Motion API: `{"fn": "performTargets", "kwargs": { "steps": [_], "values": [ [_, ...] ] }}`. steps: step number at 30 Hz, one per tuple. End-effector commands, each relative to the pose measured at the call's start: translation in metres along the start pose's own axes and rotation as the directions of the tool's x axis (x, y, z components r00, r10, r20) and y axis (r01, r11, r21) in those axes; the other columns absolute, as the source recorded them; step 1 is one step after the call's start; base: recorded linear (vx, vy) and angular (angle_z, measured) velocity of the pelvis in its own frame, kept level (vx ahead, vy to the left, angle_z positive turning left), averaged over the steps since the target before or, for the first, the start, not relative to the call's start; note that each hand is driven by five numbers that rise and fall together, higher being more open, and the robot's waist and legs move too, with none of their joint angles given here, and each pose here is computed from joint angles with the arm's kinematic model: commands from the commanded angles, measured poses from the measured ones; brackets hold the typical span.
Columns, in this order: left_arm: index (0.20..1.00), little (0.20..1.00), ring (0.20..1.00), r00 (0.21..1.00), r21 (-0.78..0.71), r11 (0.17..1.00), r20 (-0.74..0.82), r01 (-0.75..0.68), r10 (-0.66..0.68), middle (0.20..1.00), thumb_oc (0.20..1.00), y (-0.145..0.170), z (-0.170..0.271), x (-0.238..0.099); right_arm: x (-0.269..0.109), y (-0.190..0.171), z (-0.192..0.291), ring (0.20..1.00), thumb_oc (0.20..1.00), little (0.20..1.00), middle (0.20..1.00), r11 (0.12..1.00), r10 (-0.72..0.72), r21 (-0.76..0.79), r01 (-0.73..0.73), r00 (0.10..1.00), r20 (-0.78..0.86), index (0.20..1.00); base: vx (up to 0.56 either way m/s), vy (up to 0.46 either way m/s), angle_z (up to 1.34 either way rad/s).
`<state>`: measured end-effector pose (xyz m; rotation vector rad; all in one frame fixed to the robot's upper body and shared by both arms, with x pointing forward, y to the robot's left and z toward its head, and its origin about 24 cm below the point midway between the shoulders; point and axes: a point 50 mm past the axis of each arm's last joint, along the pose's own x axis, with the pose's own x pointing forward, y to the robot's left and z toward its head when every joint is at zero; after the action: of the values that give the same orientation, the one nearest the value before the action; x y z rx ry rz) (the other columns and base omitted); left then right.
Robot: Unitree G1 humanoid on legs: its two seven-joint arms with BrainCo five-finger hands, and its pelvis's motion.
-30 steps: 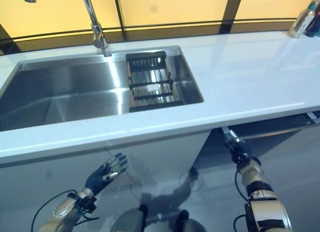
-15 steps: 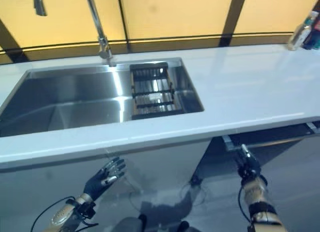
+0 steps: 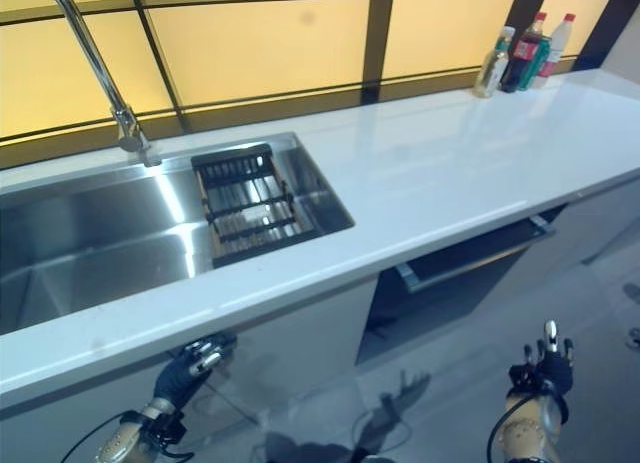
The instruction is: Pick up plates and place into dishwasher.
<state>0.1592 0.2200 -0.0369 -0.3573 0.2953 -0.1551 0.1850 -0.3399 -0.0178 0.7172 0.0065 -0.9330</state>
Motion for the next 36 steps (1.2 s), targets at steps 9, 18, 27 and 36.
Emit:
{"fn": "performTargets", "kwargs": {
  "steps": [9, 18, 27, 36],
  "values": [
    [1.000, 1.000, 1.000, 0.946, 0.004, 1.000, 0.323, 0.007, -0.008, 1.000, 1.000, -0.023, 0.042, 0.012, -0.057, 0.098, 0.002, 1.000, 1.000, 1.000, 1.000, 0.723, 0.680, -0.217, -0.656, 0.731, 0.059, 1.000, -0.09, 0.027, -0.04],
    [1.000, 1.000, 1.000, 0.933, -0.018, 1.000, 0.360, -0.005, 0.011, 1.000, 1.000, -0.022, 0.046, 0.012, -0.086, 0.105, -0.038, 1.000, 1.000, 1.000, 1.000, 0.496, 0.827, -0.195, -0.846, 0.529, -0.190, 1.000, -0.06, 0.006, 0.04],
    [1.000, 1.000, 1.000, 0.970, 0.104, 0.965, 0.000, 0.242, -0.243, 1.000, 1.000, -0.031, 0.010, 0.019, -0.088, 0.123, -0.049, 1.000, 1.000, 1.000, 1.000, 0.429, 0.839, -0.229, -0.874, 0.479, -0.258, 1.000, -0.05, 0.049, 0.05],
    [1.000, 1.000, 1.000, 0.728, 0.108, 0.777, -0.448, 0.620, -0.519, 1.000, 1.000, -0.056, -0.043, 0.019, -0.083, 0.144, -0.052, 1.000, 1.000, 1.000, 1.000, 0.399, 0.845, -0.261, -0.879, 0.463, -0.268, 1.000, -0.02, 0.051, -0.12]
  ]
}}
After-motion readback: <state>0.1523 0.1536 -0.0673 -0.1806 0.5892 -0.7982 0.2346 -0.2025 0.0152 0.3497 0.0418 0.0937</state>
